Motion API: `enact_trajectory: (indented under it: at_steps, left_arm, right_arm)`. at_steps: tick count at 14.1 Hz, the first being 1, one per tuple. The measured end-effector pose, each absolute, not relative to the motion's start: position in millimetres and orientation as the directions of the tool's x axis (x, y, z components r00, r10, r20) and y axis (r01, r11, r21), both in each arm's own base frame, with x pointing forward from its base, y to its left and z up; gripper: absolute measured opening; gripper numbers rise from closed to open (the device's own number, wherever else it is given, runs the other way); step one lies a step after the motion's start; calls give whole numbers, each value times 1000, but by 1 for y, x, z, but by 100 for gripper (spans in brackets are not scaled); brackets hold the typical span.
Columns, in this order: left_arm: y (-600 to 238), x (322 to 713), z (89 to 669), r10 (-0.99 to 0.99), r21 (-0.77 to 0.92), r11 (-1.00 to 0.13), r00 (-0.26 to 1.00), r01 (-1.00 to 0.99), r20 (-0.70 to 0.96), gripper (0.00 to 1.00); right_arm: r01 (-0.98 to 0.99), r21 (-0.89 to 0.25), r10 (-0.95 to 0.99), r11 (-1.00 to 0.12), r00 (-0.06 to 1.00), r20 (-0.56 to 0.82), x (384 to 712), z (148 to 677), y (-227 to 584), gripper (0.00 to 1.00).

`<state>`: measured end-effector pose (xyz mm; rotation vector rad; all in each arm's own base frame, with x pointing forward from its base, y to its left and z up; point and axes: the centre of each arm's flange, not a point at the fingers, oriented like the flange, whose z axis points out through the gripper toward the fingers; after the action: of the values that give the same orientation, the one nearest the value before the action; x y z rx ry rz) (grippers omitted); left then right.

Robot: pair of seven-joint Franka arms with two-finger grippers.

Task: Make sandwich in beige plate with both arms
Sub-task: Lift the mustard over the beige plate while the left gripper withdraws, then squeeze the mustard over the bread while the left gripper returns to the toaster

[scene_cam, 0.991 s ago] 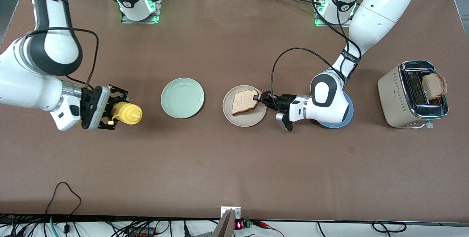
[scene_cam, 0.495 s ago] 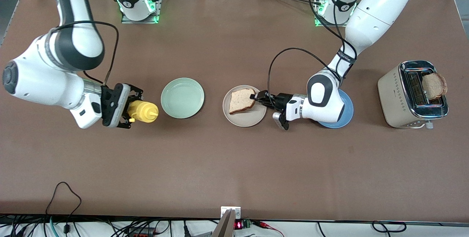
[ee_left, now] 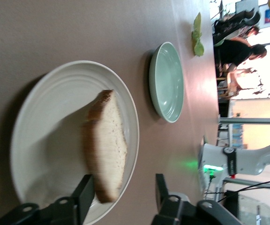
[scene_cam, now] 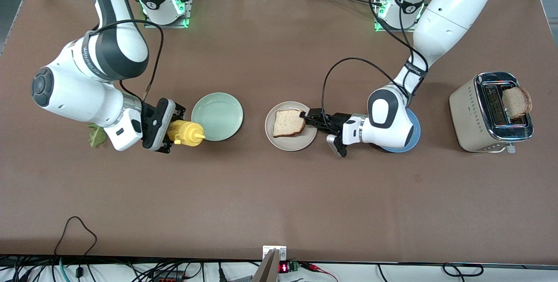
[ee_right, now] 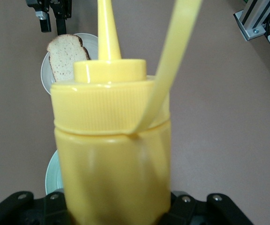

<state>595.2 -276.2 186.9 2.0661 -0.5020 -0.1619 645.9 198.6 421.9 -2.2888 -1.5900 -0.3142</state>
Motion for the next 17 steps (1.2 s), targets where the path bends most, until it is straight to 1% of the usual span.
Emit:
enact_trajectory:
  at_steps: [1, 2, 3, 4, 7, 9, 11, 14, 17]
  left_arm:
    - [-268, 600, 195, -440, 825, -463, 892, -324, 103, 74]
    - [-255, 604, 203, -468, 805, -474, 876, -357, 113, 83]
    - [-242, 607, 210, -500, 789, -480, 859, -384, 114, 94]
    - [-228, 610, 218, -528, 771, -488, 842, -409, 113, 100]
    - [-192, 615, 239, -592, 723, -512, 801, -464, 94, 100]
    - [-179, 616, 256, -620, 677, -555, 783, -483, 50, 100]
    - [-168, 615, 278, -644, 621, -606, 765, -496, -17, 100]
    - [-148, 619, 320, -646, 514, -696, 751, -503, -140, 100]
    - [-128, 623, 366, -611, 369, -779, 745, -506, -268, 100]
  right_arm:
    - [934, -145, 862, -326, 357, 359, 644, 421, 207, 46]
    - [934, -141, 870, -328, 357, 340, 641, 419, 216, 46]
    - [936, -129, 882, -326, 351, 314, 638, 417, 228, 46]
    - [939, -109, 894, -326, 344, 287, 634, 416, 241, 46]
    - [951, -58, 930, -304, 310, 197, 620, 407, 280, 46]
    - [958, -6, 949, -286, 285, 135, 612, 393, 306, 46]
    - [963, 40, 961, -268, 264, 81, 603, 377, 333, 46]
    - [967, 102, 970, -234, 239, -36, 583, 345, 371, 46]
    - [970, 183, 974, -163, 188, -128, 560, 315, 410, 46]
